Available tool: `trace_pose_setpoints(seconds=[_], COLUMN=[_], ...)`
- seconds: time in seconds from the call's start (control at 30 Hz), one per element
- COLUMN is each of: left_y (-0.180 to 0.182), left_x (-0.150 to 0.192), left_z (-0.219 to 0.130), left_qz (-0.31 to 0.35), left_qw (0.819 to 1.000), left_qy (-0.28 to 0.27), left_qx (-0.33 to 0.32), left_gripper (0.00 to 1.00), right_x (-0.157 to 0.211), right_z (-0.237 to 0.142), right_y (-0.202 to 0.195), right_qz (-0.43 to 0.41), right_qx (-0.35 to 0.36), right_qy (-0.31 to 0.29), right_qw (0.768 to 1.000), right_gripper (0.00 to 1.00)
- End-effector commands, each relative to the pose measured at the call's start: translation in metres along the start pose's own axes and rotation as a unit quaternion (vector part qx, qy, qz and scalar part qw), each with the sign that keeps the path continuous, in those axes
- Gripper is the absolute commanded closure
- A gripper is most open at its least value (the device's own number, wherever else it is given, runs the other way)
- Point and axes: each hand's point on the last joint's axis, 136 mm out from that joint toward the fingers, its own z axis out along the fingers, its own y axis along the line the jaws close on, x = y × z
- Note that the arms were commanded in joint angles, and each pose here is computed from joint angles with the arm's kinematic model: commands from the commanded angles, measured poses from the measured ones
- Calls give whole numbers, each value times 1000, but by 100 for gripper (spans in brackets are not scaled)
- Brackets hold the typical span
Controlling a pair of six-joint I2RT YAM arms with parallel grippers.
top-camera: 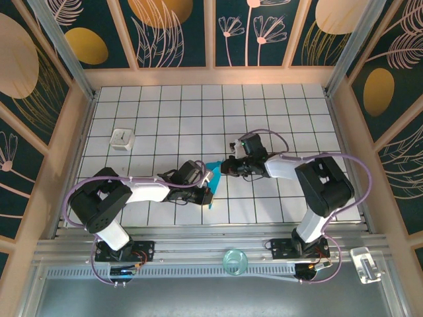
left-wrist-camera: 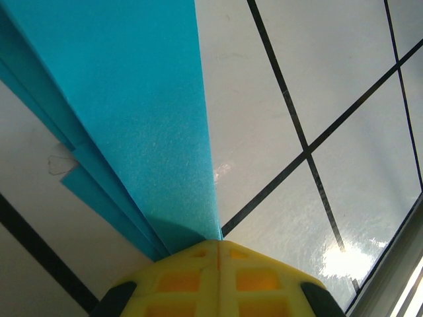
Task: Fold a paper plane with a square sheet of paper (pick it up from the middle)
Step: Perform the fifth fold on the wing at the bottom-center of the table.
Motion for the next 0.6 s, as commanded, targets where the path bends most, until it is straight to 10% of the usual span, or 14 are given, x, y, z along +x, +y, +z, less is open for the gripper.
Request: trace_pose_setpoints(seconds=[0.0,0.57], left_y=[61,71], left_x=[103,115], left_z=[1,1], left_qz=[-58,-65], left_qw=[978,973], left_qy=[168,183], left_qx=[-110,-128], left_gripper=[100,100], right_x=[-8,-42], right_z=[18,30], right_y=[7,-68], right_qz=[-17,48], right_qx=[-13,59], right_qy=[6,-9], right_qw=[1000,997], right_gripper=[100,100])
